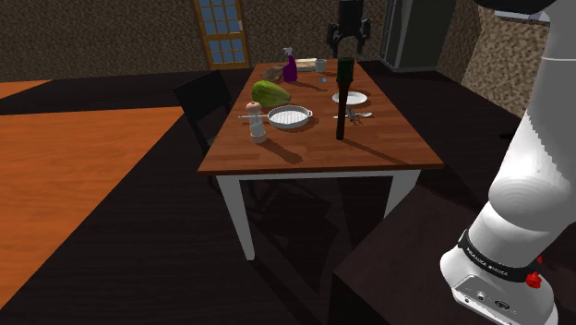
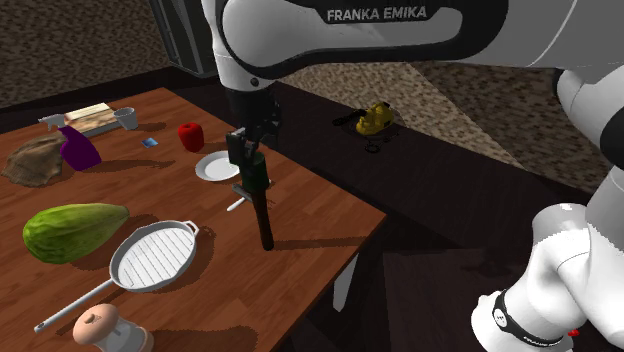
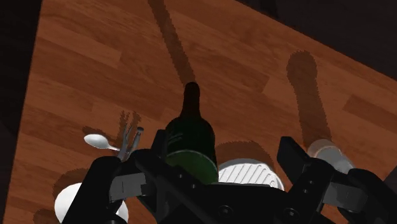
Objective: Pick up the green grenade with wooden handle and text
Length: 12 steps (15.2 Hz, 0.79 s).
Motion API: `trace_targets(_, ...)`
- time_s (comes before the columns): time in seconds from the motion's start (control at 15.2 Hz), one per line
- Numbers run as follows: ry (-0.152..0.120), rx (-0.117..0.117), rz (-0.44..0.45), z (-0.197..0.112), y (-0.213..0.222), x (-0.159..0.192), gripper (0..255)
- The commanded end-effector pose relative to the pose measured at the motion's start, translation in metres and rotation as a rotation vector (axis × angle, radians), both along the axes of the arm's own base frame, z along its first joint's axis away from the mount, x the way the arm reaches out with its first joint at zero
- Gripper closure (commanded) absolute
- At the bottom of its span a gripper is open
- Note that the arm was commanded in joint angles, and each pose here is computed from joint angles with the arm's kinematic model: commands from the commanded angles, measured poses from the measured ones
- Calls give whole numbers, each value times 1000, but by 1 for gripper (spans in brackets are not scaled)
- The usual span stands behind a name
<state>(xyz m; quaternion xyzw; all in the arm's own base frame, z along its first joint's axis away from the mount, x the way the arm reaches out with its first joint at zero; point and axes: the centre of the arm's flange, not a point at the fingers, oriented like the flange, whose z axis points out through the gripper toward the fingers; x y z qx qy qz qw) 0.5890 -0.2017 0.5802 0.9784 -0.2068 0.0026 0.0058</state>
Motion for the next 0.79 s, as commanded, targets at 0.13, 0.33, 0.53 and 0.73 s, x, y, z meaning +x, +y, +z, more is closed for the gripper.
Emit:
trace_targets(0.13,-11,-15,-67,2,-38,33,0)
trace_targets(0.33,-13,-18,-80,-8,-46,39,0)
trace_targets(0.53,-13,-18,-80,-24,-46,39,0)
trace_targets(0.73,-13,-18,-80,-38,-46,39,0)
